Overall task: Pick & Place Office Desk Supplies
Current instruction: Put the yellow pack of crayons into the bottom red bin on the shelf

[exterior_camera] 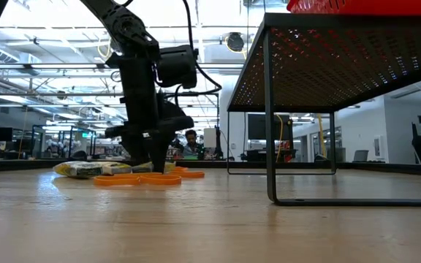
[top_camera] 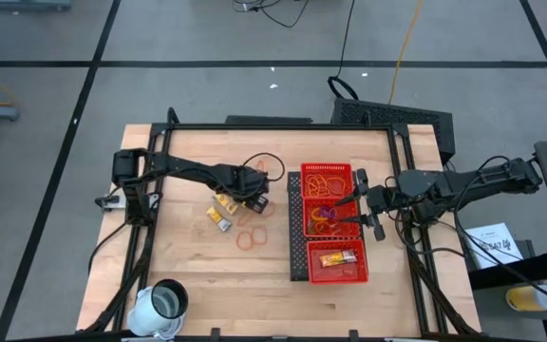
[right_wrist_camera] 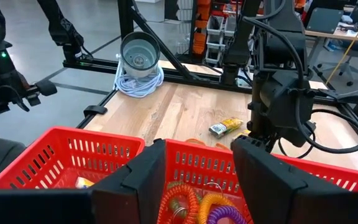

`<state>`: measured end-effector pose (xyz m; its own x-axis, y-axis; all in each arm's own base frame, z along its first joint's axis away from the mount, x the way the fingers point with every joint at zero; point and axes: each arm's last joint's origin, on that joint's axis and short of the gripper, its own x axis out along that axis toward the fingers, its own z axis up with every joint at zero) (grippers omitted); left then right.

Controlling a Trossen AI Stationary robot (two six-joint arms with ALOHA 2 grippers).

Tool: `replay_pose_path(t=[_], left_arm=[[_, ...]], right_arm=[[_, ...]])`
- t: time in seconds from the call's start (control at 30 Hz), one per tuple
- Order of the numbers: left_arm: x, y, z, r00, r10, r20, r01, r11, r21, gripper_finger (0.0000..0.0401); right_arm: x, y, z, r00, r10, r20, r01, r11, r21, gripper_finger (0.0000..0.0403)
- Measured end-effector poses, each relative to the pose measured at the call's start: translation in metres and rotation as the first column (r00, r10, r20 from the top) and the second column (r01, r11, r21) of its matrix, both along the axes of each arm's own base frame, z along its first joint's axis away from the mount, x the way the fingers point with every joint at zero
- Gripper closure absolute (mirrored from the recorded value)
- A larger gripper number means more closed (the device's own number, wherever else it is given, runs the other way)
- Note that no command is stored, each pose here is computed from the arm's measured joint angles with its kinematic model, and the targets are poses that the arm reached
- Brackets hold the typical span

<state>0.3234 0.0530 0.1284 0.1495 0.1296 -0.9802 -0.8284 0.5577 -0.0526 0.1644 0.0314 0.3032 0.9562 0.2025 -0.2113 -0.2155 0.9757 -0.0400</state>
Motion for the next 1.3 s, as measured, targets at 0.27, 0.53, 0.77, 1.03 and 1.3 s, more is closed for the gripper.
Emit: replay_pose_path(t=[0.27,0.53,0.77,1.03,1.3], left_arm=[[-0.014,0.007,0.045,0.992,-0.087,0.093,0.082,0.995,0.059,0.029],[-0.027,0.0,0.126,0.881,-0.183,0.435,0.085,0.968,0.235,0.0264],[-0.019,-0.029,0.173,0.581,-0.479,0.658,0.264,0.875,0.405,0.0264],[-0.013,-0.058,0.185,0.321,-0.548,0.773,0.457,0.804,0.381,0.0274],[-0.01,-0.071,0.183,0.306,-0.462,0.833,0.521,0.813,0.259,0.0274]], right_arm=[[0.002,-0.001,0.002,0.999,-0.035,0.027,0.036,0.999,-0.002,0.0231],[0.012,-0.001,-0.003,0.989,-0.096,0.109,0.101,0.994,-0.048,0.023],[0.027,0.001,-0.007,0.965,-0.07,0.252,0.106,0.986,-0.131,0.0229],[0.053,0.006,-0.017,0.95,-0.008,0.313,0.128,0.923,-0.364,0.0219],[0.08,0.01,-0.03,0.922,0.03,0.386,0.199,0.819,-0.538,0.0186]])
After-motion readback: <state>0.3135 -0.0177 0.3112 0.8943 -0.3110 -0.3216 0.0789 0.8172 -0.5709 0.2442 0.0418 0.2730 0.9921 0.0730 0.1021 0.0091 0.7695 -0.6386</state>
